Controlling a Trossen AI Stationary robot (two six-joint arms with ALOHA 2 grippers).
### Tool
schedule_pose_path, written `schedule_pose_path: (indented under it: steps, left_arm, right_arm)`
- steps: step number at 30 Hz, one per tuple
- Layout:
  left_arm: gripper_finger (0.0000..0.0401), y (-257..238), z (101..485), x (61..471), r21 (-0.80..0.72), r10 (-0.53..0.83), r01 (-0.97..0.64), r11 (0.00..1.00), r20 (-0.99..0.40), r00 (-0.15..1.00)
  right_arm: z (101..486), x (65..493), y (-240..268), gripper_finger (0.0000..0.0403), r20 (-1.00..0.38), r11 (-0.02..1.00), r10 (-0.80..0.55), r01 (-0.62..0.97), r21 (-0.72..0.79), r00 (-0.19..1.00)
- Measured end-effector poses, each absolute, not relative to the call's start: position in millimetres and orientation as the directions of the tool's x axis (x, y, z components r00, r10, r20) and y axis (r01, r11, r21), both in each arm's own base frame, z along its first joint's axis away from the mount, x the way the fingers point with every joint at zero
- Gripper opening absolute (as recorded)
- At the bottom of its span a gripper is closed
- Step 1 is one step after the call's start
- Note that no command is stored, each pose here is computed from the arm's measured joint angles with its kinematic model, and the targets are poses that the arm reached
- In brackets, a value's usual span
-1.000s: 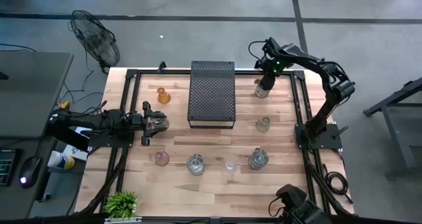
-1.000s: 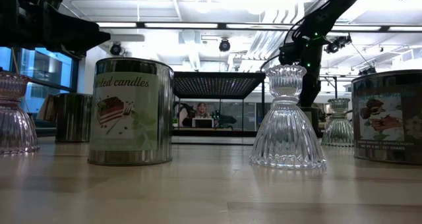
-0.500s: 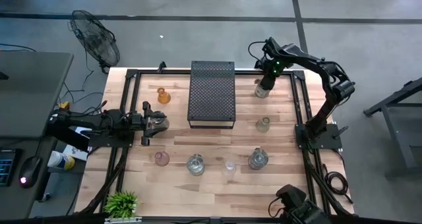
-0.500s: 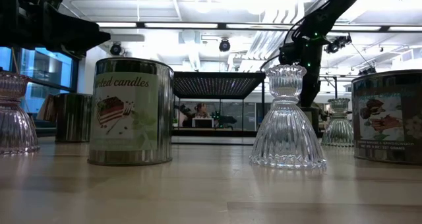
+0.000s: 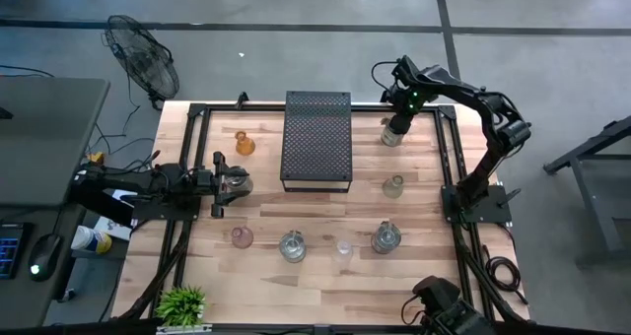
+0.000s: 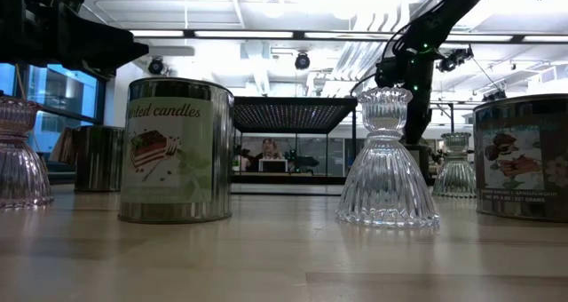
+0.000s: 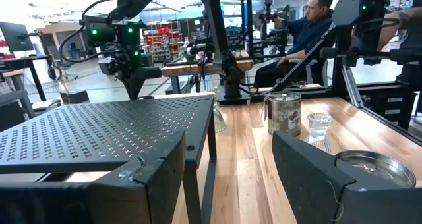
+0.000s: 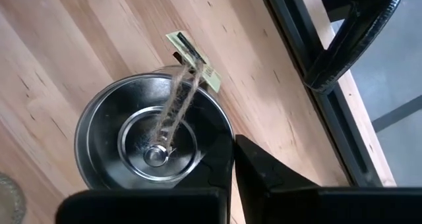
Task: Pick & Place candle stick holders
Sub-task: Put the silver scented candle on the black shelf
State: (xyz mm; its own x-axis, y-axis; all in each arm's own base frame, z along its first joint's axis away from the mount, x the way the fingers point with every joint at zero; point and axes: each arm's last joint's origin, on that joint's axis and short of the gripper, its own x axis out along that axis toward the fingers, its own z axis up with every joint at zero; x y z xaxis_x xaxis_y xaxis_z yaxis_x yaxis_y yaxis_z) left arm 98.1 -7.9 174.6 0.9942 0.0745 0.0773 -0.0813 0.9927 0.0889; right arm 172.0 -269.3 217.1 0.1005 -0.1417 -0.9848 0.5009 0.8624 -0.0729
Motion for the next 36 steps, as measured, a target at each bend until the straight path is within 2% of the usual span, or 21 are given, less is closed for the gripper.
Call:
schedule_pose_path:
  steps: [14, 21, 36]
  left_arm:
    - [0.0222, -8, 175, 98, 0.089, 0.075, -0.081, 0.993, 0.078, 0.994]
    - [0.0222, -8, 175, 98, 0.089, 0.075, -0.081, 0.993, 0.078, 0.994]
    - [0.0222, -8, 175, 98, 0.089, 0.075, -0.081, 0.993, 0.078, 0.994]
  right_arm:
    - [217, 172, -268, 0.0001, -0.986, 0.852, -0.12, 0.522, -0.043, 0.116]
    - [220, 172, -265, 0.0, -0.989, 0.84, -0.055, 0.542, 0.028, 0.136]
    - [284, 182, -266, 0.0, -0.983, 0.852, -0.049, 0.52, 0.051, 0.178]
